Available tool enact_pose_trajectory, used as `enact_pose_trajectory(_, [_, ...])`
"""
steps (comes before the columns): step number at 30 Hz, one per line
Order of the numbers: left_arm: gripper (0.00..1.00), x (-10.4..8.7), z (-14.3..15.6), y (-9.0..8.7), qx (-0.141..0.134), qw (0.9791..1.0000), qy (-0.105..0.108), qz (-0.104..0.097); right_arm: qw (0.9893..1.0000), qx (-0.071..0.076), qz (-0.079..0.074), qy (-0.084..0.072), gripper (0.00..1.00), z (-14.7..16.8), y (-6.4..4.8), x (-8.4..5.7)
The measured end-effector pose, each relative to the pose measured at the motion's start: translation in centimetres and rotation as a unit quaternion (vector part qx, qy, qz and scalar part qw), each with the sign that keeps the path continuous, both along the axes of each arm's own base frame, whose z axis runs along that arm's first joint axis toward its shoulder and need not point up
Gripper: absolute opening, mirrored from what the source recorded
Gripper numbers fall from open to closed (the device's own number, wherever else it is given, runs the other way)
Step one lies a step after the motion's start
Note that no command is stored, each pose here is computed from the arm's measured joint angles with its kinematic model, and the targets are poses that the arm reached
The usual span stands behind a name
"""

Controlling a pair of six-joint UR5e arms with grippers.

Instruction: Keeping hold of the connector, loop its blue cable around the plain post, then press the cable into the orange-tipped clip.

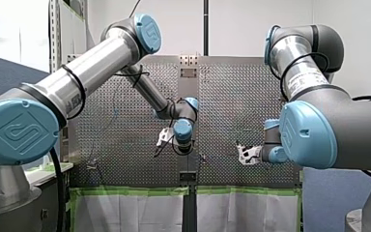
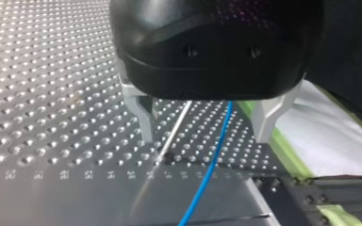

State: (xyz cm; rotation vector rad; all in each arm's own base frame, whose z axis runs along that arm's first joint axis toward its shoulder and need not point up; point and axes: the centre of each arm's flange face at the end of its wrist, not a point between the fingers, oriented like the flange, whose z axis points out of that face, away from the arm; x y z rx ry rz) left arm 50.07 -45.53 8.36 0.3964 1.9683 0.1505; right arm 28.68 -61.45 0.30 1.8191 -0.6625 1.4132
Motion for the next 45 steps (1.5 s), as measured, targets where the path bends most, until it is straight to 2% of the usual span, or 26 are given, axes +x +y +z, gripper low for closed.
enact_pose_trajectory(4, [1.0,-1.2,0.5,-1.0,0.005,0.9998,0.004,-0.018,1.0,0.0,0.001,0.0,0.0,0.0,0.0,0.0])
enact_pose_trajectory(11, [1.0,-4.6,1.8,-4.3,-0.011,0.9978,0.007,-0.065,1.0,0.001,0.001,0.0,0.0,0.0,0.0,-0.1])
enact_pose_trajectory(16, [1.0,-6.6,1.6,-6.0,-0.031,0.9961,0.012,-0.082,1.0,0.002,0.001,0.0,0.0,0.0,0.0,-0.1])
enact_pose_trajectory(20, [1.0,-6.3,1.0,-6.1,-0.056,0.9953,0.01,-0.078,1.0,0.003,0.001,0.0,0.0,0.0,0.0,-0.1])
enact_pose_trajectory(24, [1.0,-5.5,-0.8,-5.8,-0.073,0.9947,0.011,-0.071,1.0,0.003,0.001,0.0,0.0,0.0,0.0,-0.1])
enact_pose_trajectory(29, [1.0,-4.4,-3.8,-4.9,-0.086,0.995,0.009,-0.05,1.0,0.003,0.004,0.0,0.0,-0.1,0.1,-0.1])
enact_pose_trajectory(35, [1.0,-3.4,-4.8,-4.4,-0.1,0.9944,-0.007,-0.032,1.0,0.003,0.006,0.0,0.0,-0.1,0.1,0.0])
enact_pose_trajectory(41, [1.0,-3.2,-4.7,-4.9,-0.115,0.9926,-0.02,-0.035,1.0,0.003,0.007,0.0,0.0,-0.1,0.1,0.0])
enact_pose_trajectory(45, [1.0,-3.3,-4.9,-5.0,-0.123,0.9915,-0.021,-0.035,1.0,0.003,0.007,0.0,0.0,-0.1,0.1,0.0])
